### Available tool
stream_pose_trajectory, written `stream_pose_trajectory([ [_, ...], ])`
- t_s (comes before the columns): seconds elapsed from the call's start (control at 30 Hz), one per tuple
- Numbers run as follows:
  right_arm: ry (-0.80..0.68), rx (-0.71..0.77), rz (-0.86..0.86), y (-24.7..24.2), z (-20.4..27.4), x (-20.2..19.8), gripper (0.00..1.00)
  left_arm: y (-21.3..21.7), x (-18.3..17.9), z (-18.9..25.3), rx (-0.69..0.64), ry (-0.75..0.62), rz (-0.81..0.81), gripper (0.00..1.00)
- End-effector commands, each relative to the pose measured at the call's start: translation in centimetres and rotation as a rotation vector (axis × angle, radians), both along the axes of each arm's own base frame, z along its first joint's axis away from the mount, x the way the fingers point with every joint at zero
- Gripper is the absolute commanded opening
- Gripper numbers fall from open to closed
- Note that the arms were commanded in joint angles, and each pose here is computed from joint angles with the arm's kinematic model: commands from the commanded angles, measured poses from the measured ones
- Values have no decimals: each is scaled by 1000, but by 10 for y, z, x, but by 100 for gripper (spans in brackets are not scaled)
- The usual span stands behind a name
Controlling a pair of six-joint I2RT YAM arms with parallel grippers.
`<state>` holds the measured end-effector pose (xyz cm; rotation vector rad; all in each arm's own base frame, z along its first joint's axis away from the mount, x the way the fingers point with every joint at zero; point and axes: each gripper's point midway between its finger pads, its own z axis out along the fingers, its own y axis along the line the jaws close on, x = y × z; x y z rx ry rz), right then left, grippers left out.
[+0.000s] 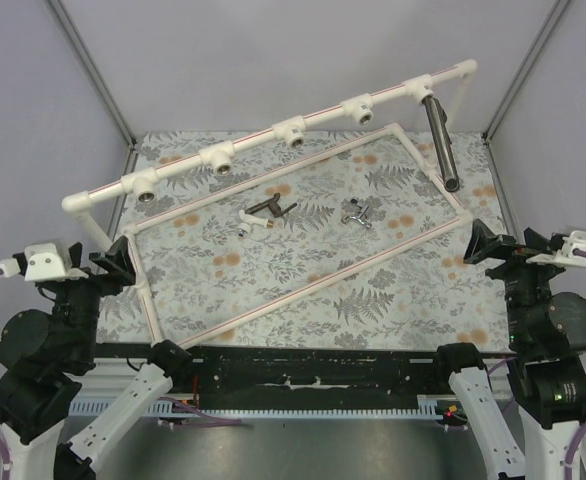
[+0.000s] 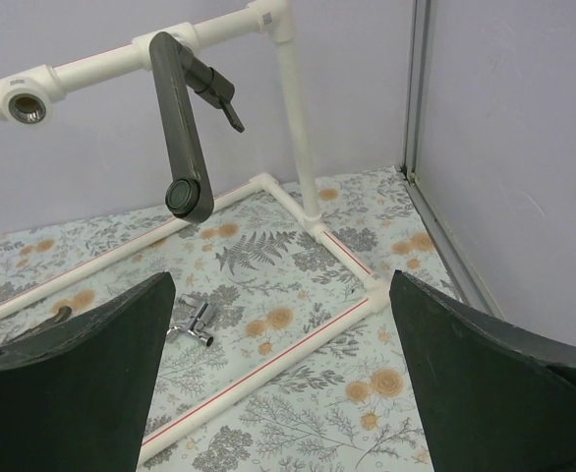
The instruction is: Install the water faucets
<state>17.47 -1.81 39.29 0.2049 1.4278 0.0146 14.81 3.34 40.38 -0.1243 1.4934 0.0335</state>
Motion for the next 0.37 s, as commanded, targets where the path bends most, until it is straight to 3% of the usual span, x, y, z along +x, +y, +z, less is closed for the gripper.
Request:
stream_pose_trajectory([
  [0.0, 9, -4, -29, -5, -5, 0, 98, 15, -9, -12, -64, 0, 71, 80],
  [0.33, 55, -9, -45, -7, -10, 11, 98, 27, -14, 1, -21, -71, 112, 80],
])
